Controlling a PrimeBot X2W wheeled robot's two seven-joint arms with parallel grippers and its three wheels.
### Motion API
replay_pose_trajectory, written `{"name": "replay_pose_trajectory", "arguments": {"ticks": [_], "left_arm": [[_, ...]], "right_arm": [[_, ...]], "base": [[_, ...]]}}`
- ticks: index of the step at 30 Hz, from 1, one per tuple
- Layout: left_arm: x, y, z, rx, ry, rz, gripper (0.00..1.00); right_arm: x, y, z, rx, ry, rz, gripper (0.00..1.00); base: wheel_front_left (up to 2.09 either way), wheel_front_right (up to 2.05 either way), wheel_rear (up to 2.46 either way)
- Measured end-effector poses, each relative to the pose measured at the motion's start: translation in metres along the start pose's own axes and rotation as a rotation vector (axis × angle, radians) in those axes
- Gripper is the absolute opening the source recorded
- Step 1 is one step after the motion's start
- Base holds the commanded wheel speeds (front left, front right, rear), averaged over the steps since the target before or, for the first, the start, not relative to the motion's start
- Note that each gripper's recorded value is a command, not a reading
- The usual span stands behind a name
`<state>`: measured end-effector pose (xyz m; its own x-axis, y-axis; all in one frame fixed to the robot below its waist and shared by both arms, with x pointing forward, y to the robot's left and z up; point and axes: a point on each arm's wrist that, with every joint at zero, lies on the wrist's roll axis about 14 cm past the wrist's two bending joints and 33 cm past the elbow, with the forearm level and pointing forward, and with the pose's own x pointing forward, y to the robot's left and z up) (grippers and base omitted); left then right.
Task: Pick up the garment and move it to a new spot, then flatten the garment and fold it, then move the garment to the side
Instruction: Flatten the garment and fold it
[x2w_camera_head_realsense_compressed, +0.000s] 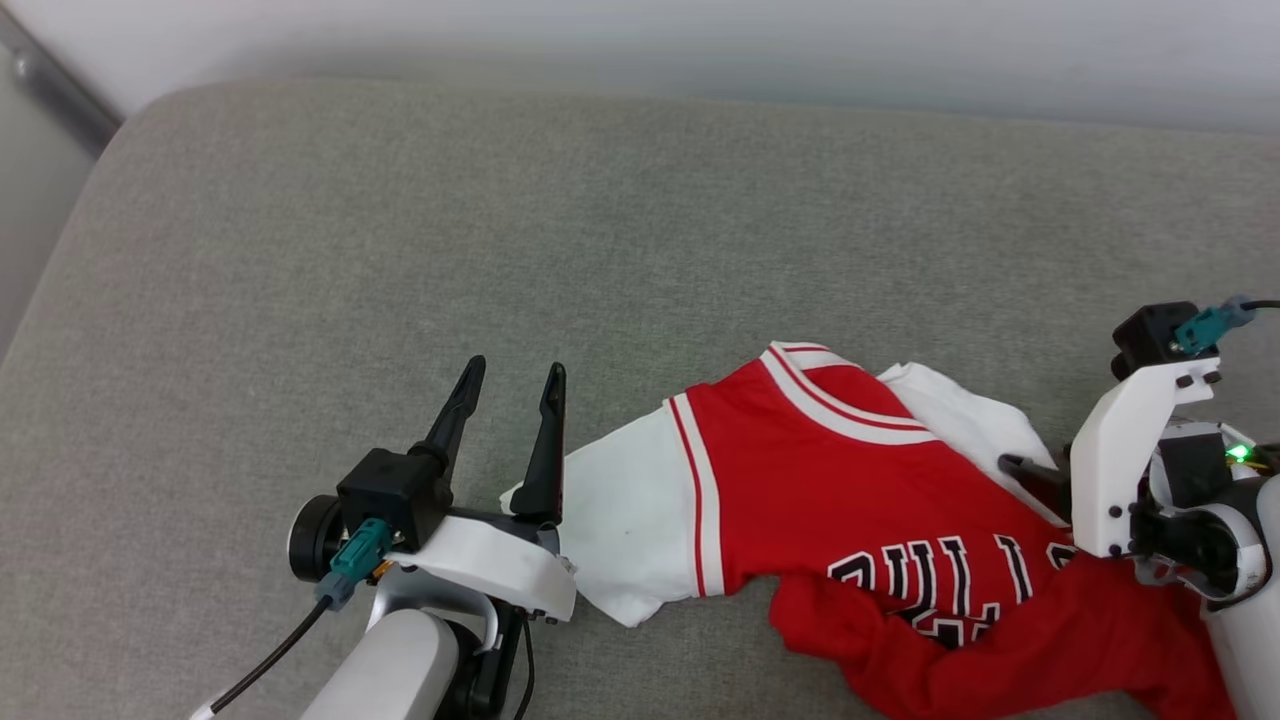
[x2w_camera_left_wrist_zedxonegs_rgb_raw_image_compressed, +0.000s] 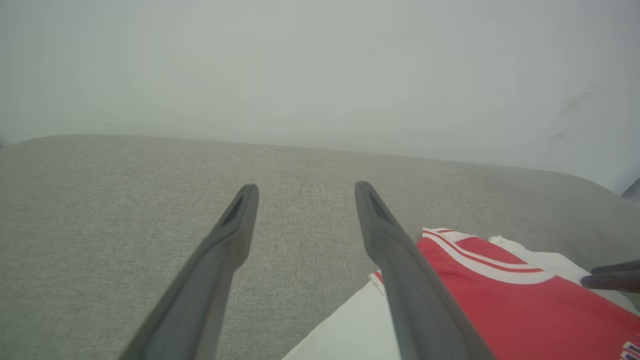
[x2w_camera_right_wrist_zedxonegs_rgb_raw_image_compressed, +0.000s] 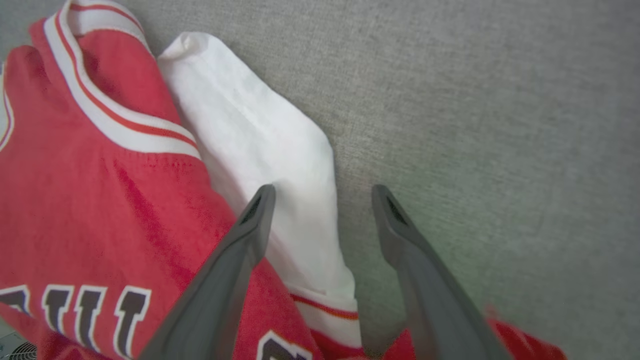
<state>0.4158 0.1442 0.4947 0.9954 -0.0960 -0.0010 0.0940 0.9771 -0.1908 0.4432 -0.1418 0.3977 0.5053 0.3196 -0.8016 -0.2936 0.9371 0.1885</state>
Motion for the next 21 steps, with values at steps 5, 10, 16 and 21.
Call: {"name": "replay_pose_trajectory", "arguments": {"ticks": [5, 10, 16, 21], "left_arm": [[0.000, 0.010, -0.010, 0.001, 0.024, 0.031, 1.00], [0.001, 0.012, -0.011, 0.002, 0.023, 0.039, 1.00], [0.001, 0.007, -0.012, -0.001, 0.023, 0.025, 1.00], [0.000, -0.002, -0.010, -0.006, 0.019, -0.002, 1.00]], "right_arm": [[0.022, 0.006, -0.017, -0.014, 0.136, 0.032, 0.75], [0.023, 0.006, -0.011, -0.039, 0.112, 0.039, 0.00], [0.001, -0.015, 0.028, -0.024, -0.096, -0.017, 0.00], [-0.038, -0.060, 0.041, 0.086, -0.252, -0.131, 0.00]], "base": [[0.00, 0.00, 0.00], [0.00, 0.00, 0.00], [0.00, 0.00, 0.00], [0.00, 0.00, 0.00]]}}
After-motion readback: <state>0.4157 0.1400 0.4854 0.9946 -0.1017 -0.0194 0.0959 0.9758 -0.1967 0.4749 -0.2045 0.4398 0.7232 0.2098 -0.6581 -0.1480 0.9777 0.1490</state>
